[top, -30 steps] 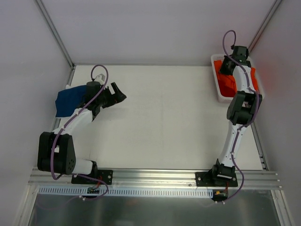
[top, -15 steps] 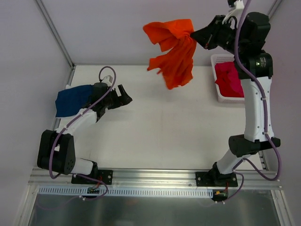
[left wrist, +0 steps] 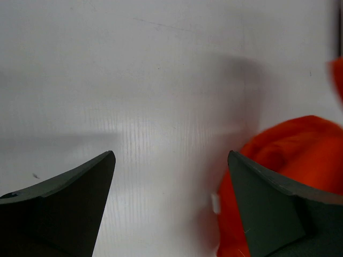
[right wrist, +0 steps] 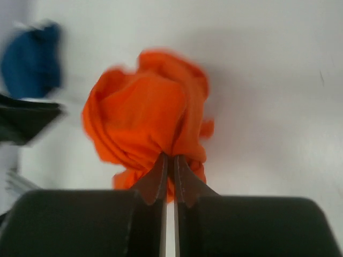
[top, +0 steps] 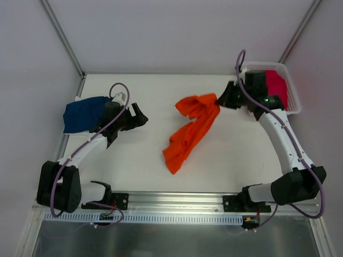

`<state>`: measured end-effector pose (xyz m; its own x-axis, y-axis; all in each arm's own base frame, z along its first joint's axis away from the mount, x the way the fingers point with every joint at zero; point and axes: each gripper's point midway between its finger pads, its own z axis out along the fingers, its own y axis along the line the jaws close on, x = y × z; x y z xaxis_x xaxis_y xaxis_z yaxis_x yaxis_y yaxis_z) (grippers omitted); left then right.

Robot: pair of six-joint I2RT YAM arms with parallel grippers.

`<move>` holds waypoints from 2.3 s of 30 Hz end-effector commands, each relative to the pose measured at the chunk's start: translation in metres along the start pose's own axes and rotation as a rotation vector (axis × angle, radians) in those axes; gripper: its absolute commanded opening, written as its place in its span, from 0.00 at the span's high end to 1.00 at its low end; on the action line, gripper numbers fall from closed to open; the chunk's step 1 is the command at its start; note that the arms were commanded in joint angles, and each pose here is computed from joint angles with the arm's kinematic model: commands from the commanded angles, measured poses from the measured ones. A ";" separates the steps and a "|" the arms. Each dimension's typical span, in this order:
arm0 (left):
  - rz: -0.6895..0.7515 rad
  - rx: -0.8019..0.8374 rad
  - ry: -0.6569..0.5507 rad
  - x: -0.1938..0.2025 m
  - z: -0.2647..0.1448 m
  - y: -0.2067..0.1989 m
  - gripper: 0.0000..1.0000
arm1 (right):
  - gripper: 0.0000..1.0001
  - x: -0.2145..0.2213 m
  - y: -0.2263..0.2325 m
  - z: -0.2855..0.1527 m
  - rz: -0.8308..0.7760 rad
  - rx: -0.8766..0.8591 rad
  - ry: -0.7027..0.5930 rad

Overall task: Fold and stack the t-shirts
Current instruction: Move the tshirt to the center of the board

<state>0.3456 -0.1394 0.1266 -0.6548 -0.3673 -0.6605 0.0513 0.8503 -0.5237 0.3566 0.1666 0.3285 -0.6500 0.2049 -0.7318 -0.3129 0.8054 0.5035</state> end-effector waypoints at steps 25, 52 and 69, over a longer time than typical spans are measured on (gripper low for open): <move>0.053 -0.162 0.055 0.074 -0.015 0.001 0.14 | 0.10 0.263 -0.049 0.024 -0.079 0.170 0.325; 0.090 -0.161 0.054 0.094 -0.016 0.011 0.14 | 0.18 0.324 0.011 0.116 -0.288 0.181 0.516; 0.090 -0.149 0.054 0.100 -0.021 0.014 0.13 | 0.65 0.290 0.002 0.102 -0.379 0.306 0.455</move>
<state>0.2649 -0.1529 0.0664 -0.6952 -0.2673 -0.6673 -0.0030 0.9294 -0.3692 0.2301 0.2855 0.0415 -0.8129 -0.3355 -0.4761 -0.4150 0.9072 0.0692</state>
